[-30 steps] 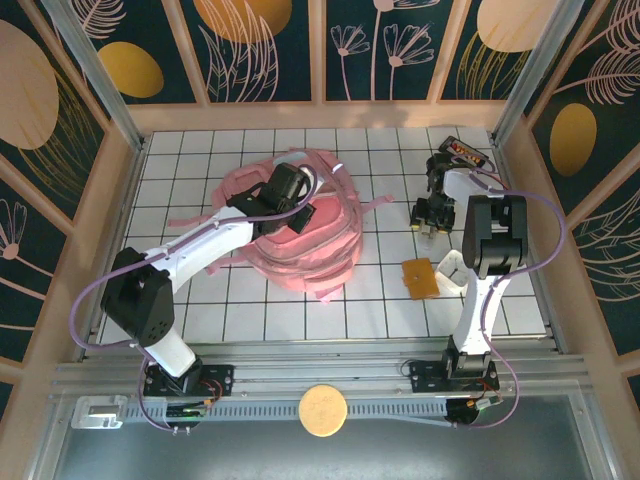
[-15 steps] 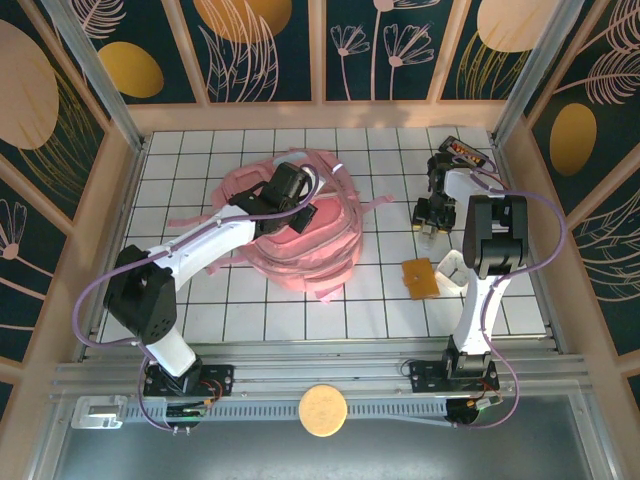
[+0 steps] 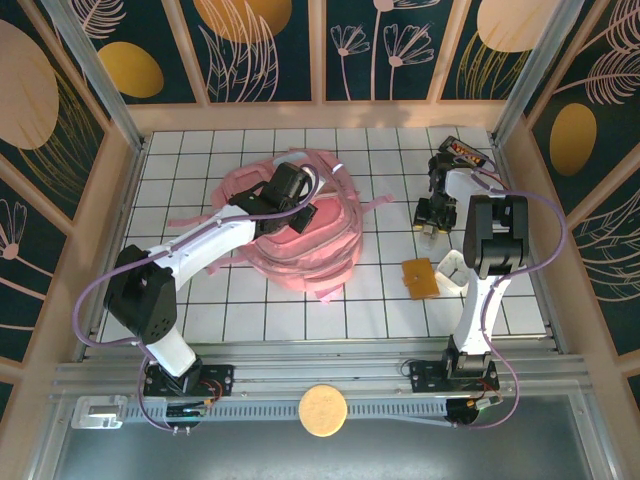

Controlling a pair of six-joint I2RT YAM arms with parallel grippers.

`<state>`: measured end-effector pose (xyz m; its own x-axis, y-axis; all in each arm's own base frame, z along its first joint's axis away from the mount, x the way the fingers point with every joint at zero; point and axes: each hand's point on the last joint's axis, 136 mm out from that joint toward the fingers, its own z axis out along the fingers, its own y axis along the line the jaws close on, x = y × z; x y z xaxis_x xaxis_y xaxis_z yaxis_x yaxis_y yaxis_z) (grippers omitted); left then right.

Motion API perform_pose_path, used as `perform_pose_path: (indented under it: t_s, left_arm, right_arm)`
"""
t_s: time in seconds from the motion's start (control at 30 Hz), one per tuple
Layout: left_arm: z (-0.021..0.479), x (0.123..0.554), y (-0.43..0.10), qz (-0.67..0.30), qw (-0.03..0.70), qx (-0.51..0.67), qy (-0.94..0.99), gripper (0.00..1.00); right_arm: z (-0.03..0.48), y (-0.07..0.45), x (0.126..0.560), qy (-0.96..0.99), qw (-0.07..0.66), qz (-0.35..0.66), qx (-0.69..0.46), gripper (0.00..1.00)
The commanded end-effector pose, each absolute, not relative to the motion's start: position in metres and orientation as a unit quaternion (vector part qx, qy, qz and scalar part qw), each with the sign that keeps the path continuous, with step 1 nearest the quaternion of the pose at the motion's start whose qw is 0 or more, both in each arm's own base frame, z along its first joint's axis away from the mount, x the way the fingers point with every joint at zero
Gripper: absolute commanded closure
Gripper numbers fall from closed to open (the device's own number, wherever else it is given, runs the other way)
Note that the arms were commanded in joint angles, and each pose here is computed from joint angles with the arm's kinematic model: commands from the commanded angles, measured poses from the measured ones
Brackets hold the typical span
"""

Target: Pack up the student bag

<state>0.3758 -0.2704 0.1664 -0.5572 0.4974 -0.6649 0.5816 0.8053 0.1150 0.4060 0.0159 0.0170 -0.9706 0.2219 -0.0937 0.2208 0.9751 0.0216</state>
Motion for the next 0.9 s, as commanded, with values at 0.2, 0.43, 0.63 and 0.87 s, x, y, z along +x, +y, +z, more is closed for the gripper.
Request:
perform_pose_path:
  t_s: [0.2,0.43,0.63,0.87]
  left_arm:
    - [0.182,0.38,-0.272,-0.071,0.377,0.292,0.876,1.0]
    - [0.188,0.38,-0.271,-0.076,0.385,0.285,0.875,1.0]
    - [0.196,0.381,-0.274,-0.085,0.393,0.276,0.873,1.0]
    - [0.202,0.383,-0.277,-0.099,0.397,0.262,0.874,1.0]
  right_arm:
    - [0.029,0.027,0.409,0.99,0.059,0.044,0.121,0.49]
    - [0.055,0.036,0.419,0.985,0.087,0.077,0.13,0.49]
    - [0.079,0.046,0.423,0.979,0.107,0.113,0.134,0.49]
    - [0.107,0.06,0.424,0.969,0.131,0.16,0.138,0.49]
